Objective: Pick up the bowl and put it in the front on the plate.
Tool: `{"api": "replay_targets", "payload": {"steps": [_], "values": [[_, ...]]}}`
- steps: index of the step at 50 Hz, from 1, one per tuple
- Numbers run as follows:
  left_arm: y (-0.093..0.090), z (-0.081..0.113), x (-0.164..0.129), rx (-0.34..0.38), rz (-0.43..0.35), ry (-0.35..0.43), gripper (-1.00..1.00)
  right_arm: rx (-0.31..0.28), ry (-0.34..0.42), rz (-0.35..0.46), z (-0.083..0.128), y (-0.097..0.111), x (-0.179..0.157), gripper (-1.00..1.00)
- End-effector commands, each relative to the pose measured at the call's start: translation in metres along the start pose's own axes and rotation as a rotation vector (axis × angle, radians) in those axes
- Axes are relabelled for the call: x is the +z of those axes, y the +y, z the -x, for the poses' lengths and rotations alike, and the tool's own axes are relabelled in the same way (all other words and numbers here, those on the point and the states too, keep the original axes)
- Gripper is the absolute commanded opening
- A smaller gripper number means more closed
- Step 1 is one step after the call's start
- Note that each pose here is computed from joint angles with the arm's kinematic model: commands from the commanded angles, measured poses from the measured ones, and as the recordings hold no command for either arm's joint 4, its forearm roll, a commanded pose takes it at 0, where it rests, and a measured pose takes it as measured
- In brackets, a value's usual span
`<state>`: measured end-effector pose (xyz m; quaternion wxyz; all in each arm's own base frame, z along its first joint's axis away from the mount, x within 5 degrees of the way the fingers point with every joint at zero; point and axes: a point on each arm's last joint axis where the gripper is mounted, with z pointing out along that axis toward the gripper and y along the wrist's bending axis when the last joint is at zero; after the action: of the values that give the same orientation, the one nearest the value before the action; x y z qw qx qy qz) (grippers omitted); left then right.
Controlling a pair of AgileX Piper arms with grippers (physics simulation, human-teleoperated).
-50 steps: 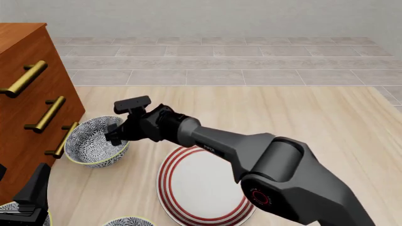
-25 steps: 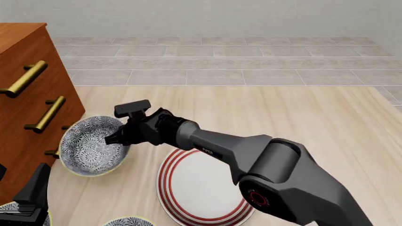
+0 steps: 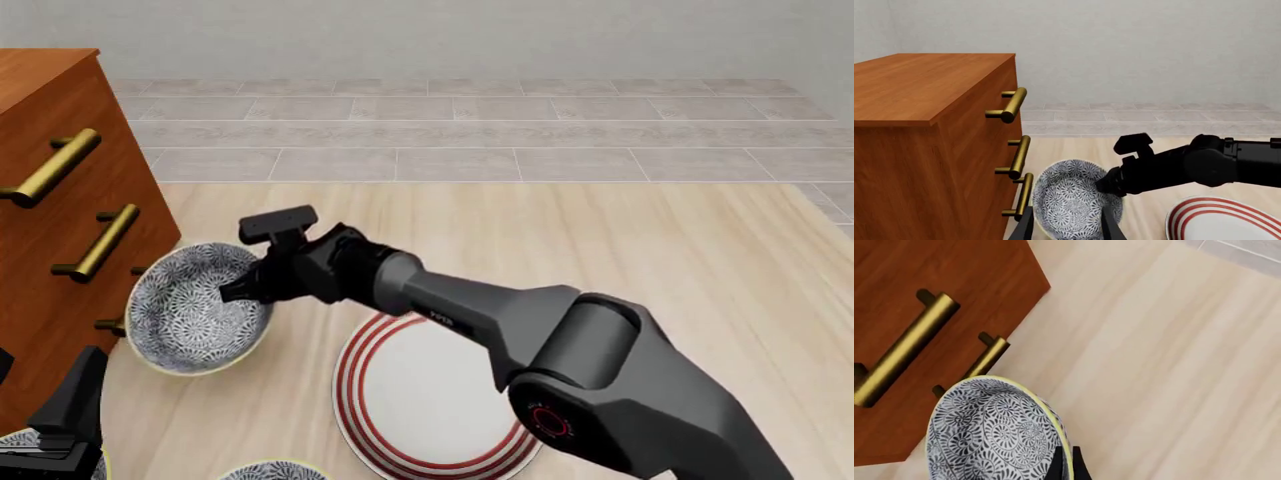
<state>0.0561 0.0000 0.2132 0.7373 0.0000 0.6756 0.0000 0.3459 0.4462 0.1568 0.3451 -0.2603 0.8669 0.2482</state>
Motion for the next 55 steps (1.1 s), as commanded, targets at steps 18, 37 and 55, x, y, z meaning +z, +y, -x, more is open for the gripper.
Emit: {"api": "replay_targets", "payload": {"steps": [18, 37, 55], "values": [[0.000, 0.000, 0.000, 0.000, 0.000, 0.000, 1.00, 0.006, -0.046, -0.007, 0.021, -0.006, -0.033, -1.00], [0.000, 0.000, 0.000, 0.000, 0.000, 0.000, 1.00, 0.066, -0.094, -0.014, 0.025, -0.021, -0.059, -1.00], [0.000, 0.000, 0.000, 0.000, 0.000, 0.000, 1.00, 0.145, -0.119, -0.039, 0.035, -0.040, -0.082, -1.00]]}}
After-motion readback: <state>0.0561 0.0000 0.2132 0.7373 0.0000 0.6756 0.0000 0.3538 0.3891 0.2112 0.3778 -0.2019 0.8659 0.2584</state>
